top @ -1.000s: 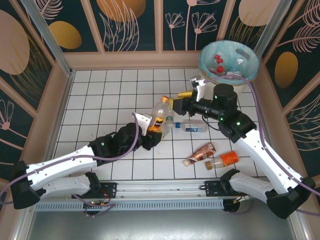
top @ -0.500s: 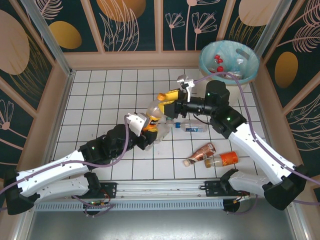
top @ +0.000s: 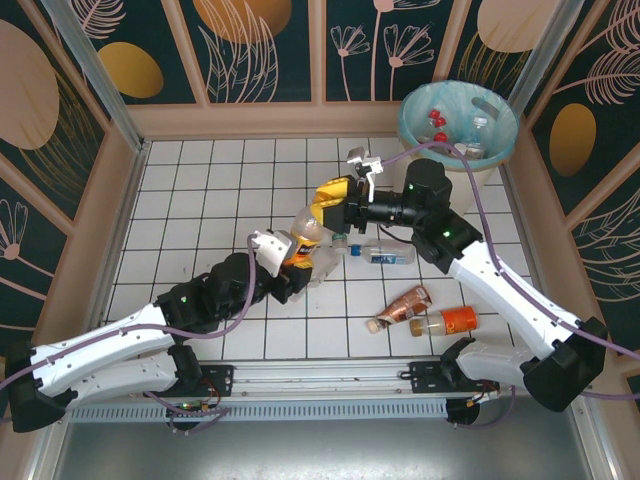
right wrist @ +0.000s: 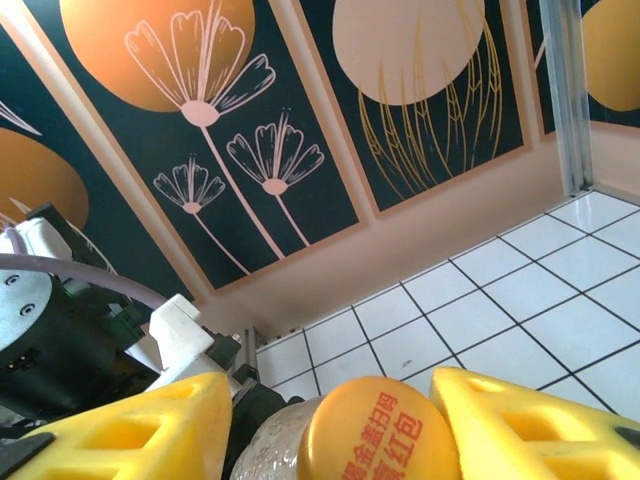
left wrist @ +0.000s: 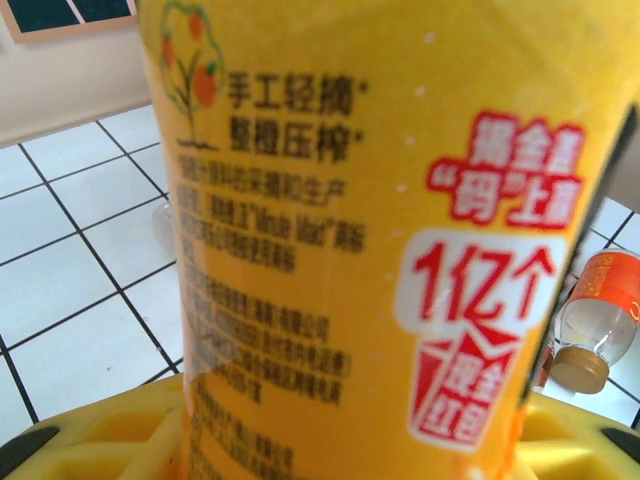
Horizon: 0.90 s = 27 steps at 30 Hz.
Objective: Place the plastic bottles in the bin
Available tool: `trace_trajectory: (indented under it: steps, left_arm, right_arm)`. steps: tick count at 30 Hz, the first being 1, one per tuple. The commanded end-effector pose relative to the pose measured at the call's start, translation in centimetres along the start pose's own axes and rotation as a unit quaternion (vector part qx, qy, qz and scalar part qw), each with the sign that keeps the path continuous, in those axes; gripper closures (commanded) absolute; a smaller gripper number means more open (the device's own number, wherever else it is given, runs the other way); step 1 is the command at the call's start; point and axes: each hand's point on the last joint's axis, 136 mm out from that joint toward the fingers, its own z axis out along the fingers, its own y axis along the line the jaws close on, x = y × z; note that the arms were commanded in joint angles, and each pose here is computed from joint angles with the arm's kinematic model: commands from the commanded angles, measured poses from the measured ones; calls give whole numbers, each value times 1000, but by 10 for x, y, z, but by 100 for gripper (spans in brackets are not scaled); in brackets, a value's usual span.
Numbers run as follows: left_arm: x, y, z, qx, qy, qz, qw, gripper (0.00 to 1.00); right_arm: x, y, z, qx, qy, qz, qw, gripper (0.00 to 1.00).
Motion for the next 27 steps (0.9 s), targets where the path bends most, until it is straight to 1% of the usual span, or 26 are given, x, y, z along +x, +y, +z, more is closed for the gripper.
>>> trace_trajectory:
  steps: [1, 2, 7, 11, 13, 17, 20, 22, 24, 27]
  left_arm:
    - [-7, 0, -1, -1, -11, 19, 1000, 53]
    - [-8, 1, -1, -4, -14, 20, 1000, 53]
    - [-19, 5, -6, -16, -44, 21, 999, 50]
    - [-28, 12, -11, -33, -63, 26, 997, 47]
    - [-33, 16, -15, -45, -74, 29, 996, 44]
    - [-40, 29, -23, -79, -95, 27, 992, 32]
    - [-46, 33, -29, -86, -113, 22, 990, 23]
    - [-52, 32, -33, -83, -127, 20, 988, 18]
    - [-56, 31, -36, -80, -136, 20, 987, 14]
    - [-62, 30, -40, -76, -143, 18, 987, 13]
  right_arm:
    - [-5, 12, 5, -42, -11, -11, 999, 51]
    - [-7, 14, 5, -47, -9, -11, 999, 54]
    - [-14, 20, 6, -60, -7, -11, 998, 77]
    - [-22, 20, 5, -54, -12, -12, 998, 83]
    - [-26, 20, 5, -46, -17, -14, 999, 85]
    - [-39, 14, 2, -13, -35, -18, 999, 92]
    - [-53, 13, -2, 6, -54, -22, 998, 95]
    - [-61, 15, -5, 16, -67, -27, 997, 96]
    - [-65, 16, -9, 22, -78, -34, 996, 97]
    - [-71, 16, -14, 37, -89, -41, 995, 97]
